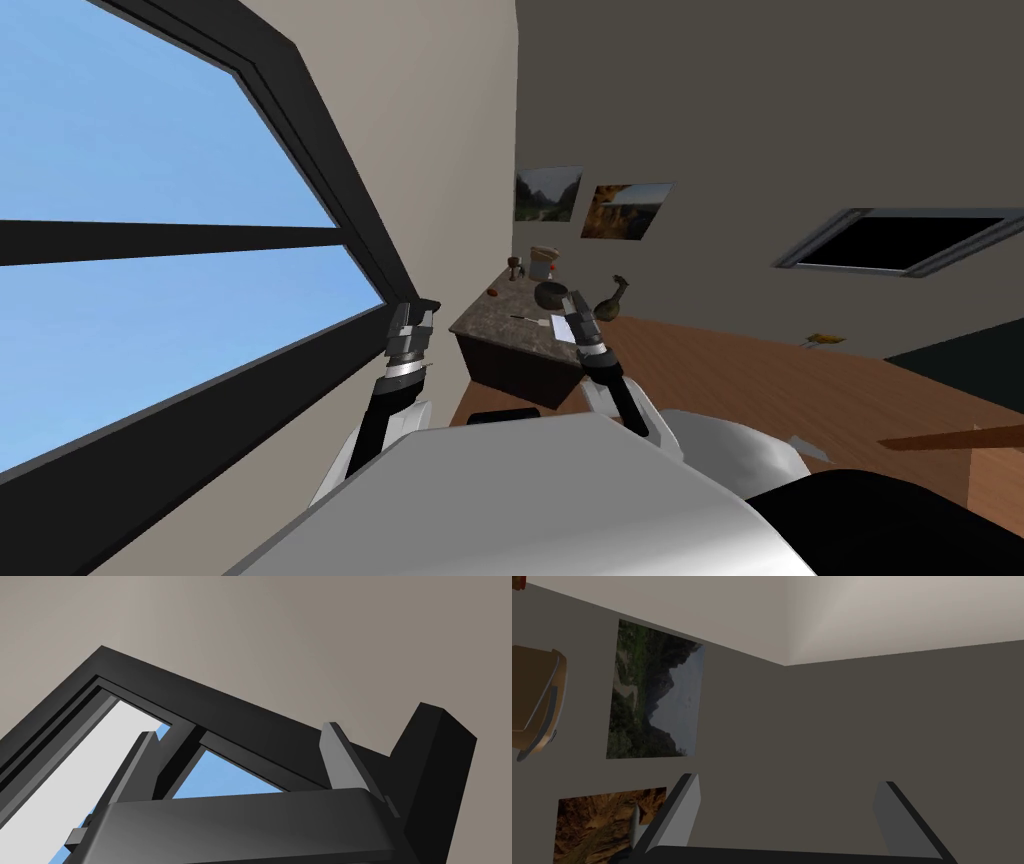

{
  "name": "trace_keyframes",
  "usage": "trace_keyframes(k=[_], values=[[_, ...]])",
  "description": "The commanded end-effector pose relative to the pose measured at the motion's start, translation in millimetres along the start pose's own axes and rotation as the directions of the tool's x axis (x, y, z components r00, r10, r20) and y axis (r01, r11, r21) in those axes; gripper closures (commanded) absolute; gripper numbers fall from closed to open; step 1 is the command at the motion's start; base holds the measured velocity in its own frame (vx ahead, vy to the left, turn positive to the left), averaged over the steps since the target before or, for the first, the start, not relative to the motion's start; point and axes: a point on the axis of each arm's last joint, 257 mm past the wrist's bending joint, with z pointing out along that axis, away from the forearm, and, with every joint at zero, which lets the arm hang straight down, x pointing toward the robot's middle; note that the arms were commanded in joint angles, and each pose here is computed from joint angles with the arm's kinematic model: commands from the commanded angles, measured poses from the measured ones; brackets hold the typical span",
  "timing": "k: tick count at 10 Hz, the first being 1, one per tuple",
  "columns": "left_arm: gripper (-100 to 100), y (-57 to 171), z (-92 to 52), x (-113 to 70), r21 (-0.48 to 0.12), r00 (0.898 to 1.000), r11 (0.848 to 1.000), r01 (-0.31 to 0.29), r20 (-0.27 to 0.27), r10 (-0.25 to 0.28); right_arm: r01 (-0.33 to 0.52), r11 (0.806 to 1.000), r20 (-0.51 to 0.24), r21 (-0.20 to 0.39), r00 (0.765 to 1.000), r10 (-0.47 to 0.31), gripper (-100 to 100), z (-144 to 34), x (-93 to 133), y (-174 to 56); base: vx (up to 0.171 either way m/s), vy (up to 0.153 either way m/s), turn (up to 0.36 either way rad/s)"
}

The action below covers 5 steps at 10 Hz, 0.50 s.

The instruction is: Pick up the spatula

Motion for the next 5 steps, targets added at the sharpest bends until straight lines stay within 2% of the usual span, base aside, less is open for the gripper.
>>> trace_keyframes(k=[1,2,4,5], values=[[0,0.0,0.0,0.0,0.0,1.0,1.0,0.0,0.0,0.0,0.041,0.999,-0.056,-0.006,0.998,-0.041,-100,-1.4,8.8,-0.7,-0.008,0.047,0.3],[0,0.0,0.0,0.0,0.0,1.0,1.0,0.0,0.0,0.0,0.047,0.999,-0.069,-0.007,0.996,-0.047,-100,-1.8,10.5,-0.8,-0.01,0.024,0.087],[0,0.0,0.0,0.0,0.0,1.0,1.0,0.0,0.0,0.0,0.096,0.995,-0.15,-0.015,0.984,-0.098,-100,-5.1,25.4,-7.2,-0.013,0.029,0.256],[0,0.0,0.0,0.0,0.0,1.0,1.0,0.0,0.0,0.0,0.102,0.995,-0.164,-0.017,0.981,-0.104,-100,-5.8,27.1,-7.4,-0.007,0.025,0.111]])
